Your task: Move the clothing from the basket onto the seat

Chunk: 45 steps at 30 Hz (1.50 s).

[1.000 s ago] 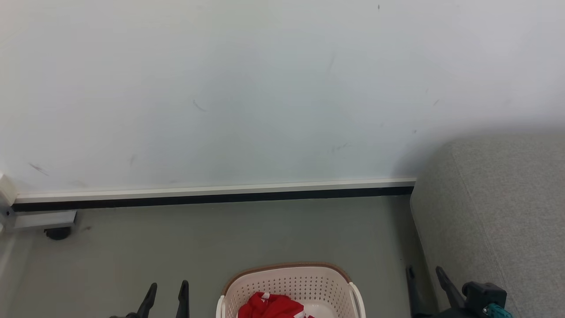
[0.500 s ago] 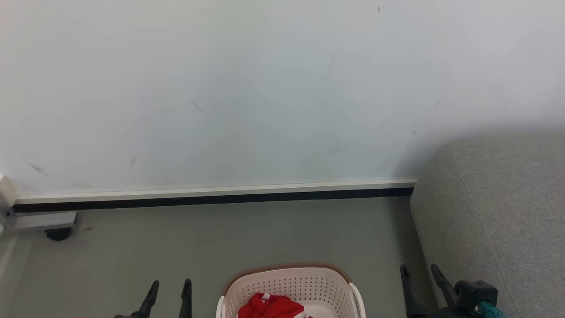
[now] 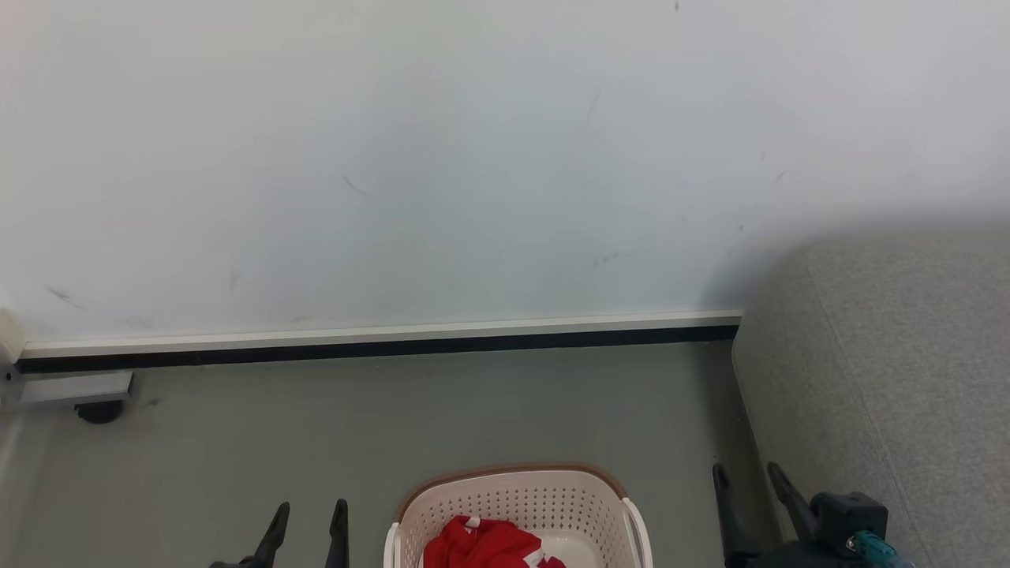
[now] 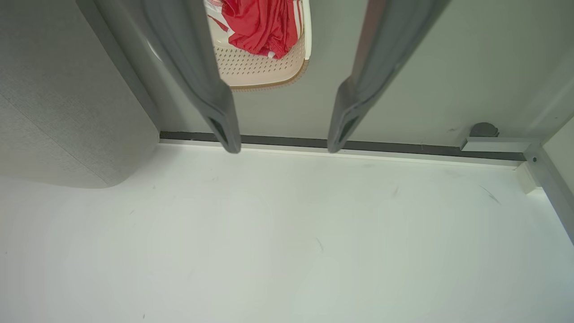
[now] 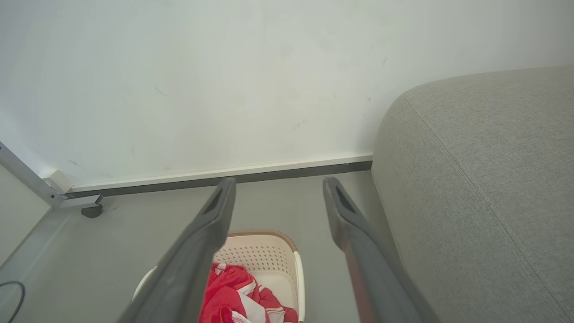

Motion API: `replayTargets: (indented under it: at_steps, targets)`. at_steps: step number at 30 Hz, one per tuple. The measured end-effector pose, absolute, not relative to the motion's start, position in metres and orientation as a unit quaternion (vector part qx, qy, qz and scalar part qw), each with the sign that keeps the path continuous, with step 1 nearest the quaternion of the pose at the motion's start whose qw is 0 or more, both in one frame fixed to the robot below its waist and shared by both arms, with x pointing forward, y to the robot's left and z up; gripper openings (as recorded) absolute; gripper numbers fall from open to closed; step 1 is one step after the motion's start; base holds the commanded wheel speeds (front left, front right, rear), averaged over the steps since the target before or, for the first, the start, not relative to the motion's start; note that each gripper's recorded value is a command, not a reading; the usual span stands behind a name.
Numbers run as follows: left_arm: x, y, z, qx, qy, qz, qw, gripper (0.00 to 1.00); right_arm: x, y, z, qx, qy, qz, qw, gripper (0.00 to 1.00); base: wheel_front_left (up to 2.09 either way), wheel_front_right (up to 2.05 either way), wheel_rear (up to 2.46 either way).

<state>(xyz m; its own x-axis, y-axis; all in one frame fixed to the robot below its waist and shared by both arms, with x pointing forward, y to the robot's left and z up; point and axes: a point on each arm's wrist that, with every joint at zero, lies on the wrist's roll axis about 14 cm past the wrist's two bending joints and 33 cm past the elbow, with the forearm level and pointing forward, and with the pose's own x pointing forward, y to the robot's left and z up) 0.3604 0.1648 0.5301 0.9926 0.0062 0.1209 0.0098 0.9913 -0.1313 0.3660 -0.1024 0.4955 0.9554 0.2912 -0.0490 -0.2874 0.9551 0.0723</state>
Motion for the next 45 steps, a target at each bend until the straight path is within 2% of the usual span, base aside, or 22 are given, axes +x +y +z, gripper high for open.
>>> replayTargets:
  at_steps: [12,20,24,25,26,33,39,45]
  targets:
    - [0.38,0.127,0.498,-0.063,0.005,-0.063,0.996,1.0,0.374,-0.108,0.501,0.036,0.018,0.138,0.99,1.0,0.0,0.0,0.0]
    - [0.439,0.083,0.47,-0.042,0.059,-0.138,0.988,1.0,0.412,-0.113,0.531,0.039,-0.044,0.135,0.989,1.0,0.0,0.0,0.0]
    - [0.466,0.066,0.43,-0.019,0.124,-0.17,0.977,1.0,0.431,-0.12,0.524,0.047,-0.049,0.126,0.99,1.0,0.0,0.0,0.0]
    - [0.472,0.063,0.417,-0.011,0.144,-0.178,0.973,1.0,0.436,-0.122,0.521,0.049,-0.048,0.122,0.99,1.0,0.0,0.0,0.0]
    - [0.484,0.056,0.358,0.017,0.234,-0.204,0.95,1.0,0.453,-0.134,0.502,0.055,-0.036,0.106,0.992,1.0,0.0,0.0,0.0]
    - [0.487,0.025,0.275,0.038,0.352,-0.253,0.9,1.0,0.463,-0.153,0.444,0.062,0.024,0.078,0.995,1.0,0.0,0.0,0.0]
    - [0.48,0.003,0.217,0.06,0.415,-0.286,0.862,1.0,0.466,-0.163,0.413,0.063,0.055,0.063,0.995,1.0,0.0,0.0,0.0]
    - [0.484,0.004,0.169,0.09,0.454,-0.26,0.847,1.0,0.465,-0.172,0.385,0.058,0.083,0.05,0.994,1.0,0.0,0.0,0.0]
